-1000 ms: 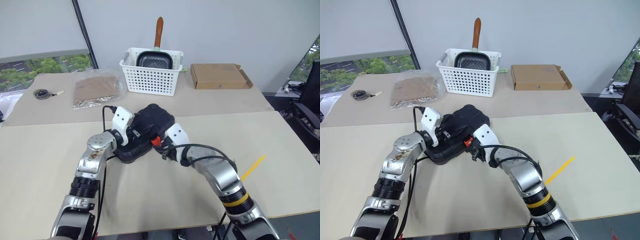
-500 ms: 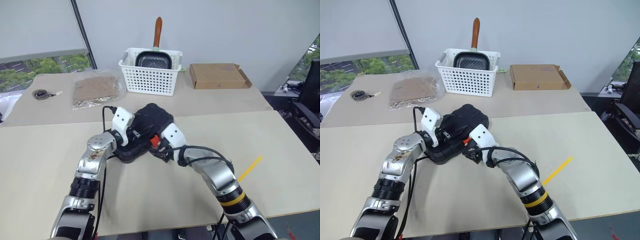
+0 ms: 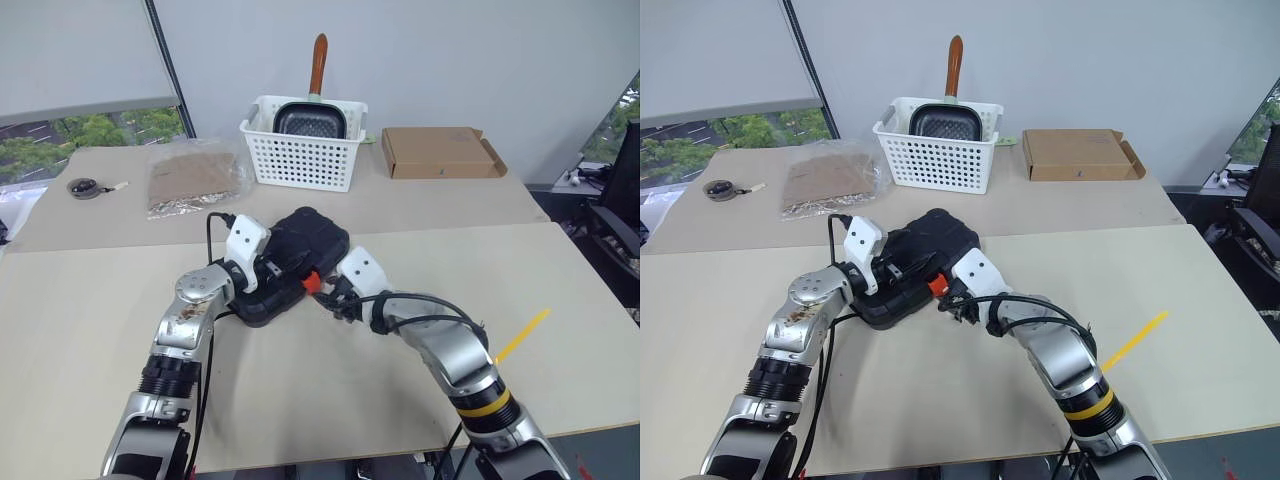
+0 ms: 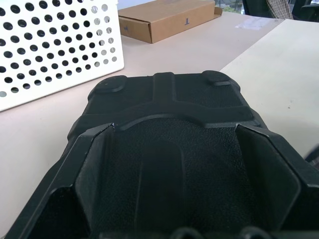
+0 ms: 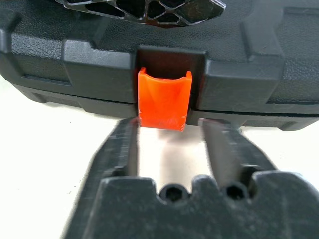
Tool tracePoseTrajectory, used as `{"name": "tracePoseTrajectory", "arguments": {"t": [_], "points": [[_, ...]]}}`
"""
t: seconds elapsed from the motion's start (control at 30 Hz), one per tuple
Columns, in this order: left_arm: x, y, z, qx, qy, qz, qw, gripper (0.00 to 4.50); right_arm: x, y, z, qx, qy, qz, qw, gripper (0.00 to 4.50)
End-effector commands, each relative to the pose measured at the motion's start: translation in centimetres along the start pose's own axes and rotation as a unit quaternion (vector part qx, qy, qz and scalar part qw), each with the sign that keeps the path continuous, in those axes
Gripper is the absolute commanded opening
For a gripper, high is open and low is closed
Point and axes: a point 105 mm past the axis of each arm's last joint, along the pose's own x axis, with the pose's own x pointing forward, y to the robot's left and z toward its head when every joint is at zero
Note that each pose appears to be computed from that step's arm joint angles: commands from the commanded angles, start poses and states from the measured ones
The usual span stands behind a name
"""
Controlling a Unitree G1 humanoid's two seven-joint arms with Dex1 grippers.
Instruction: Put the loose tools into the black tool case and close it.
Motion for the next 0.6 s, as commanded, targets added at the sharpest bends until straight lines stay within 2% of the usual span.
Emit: {"name": "tracePoseTrajectory", "arguments": {"t": [0.03, 0.07, 0.1, 0.3, 0.47, 0.6], "points": [[-0.5, -0.9, -4.6, -0.035, 0.075, -0.006, 0.997, 4.13, 0.6, 0.1, 1.6, -0.003, -0.025, -0.001, 1.000, 0.53], [-0.5, -0.9, -4.6, -0.035, 0.075, -0.005, 0.997, 4.13, 0.9, 0.0, 1.6, -0.003, -0.025, -0.001, 1.000, 0.12], [-0.5, -0.9, -4.6, -0.034, 0.075, -0.005, 0.997, 4.13, 1.2, 0.0, 1.7, -0.004, -0.026, -0.002, 1.000, 0.05], [-0.6, -0.8, -4.6, -0.033, 0.076, -0.003, 0.997, 4.13, 2.1, -0.2, 2.0, -0.004, -0.032, -0.005, 0.999, 0.05], [-0.8, -0.6, -4.5, -0.034, 0.072, 0.003, 0.997, 4.13, 1.3, -0.3, 2.0, 0.000, -0.040, -0.001, 0.999, 0.05], [-1.2, 0.4, -2.6, -0.034, 0.027, 0.015, 0.999, 4.13, -0.2, -0.1, 0.9, -0.002, -0.044, 0.019, 0.999, 0.05]]}}
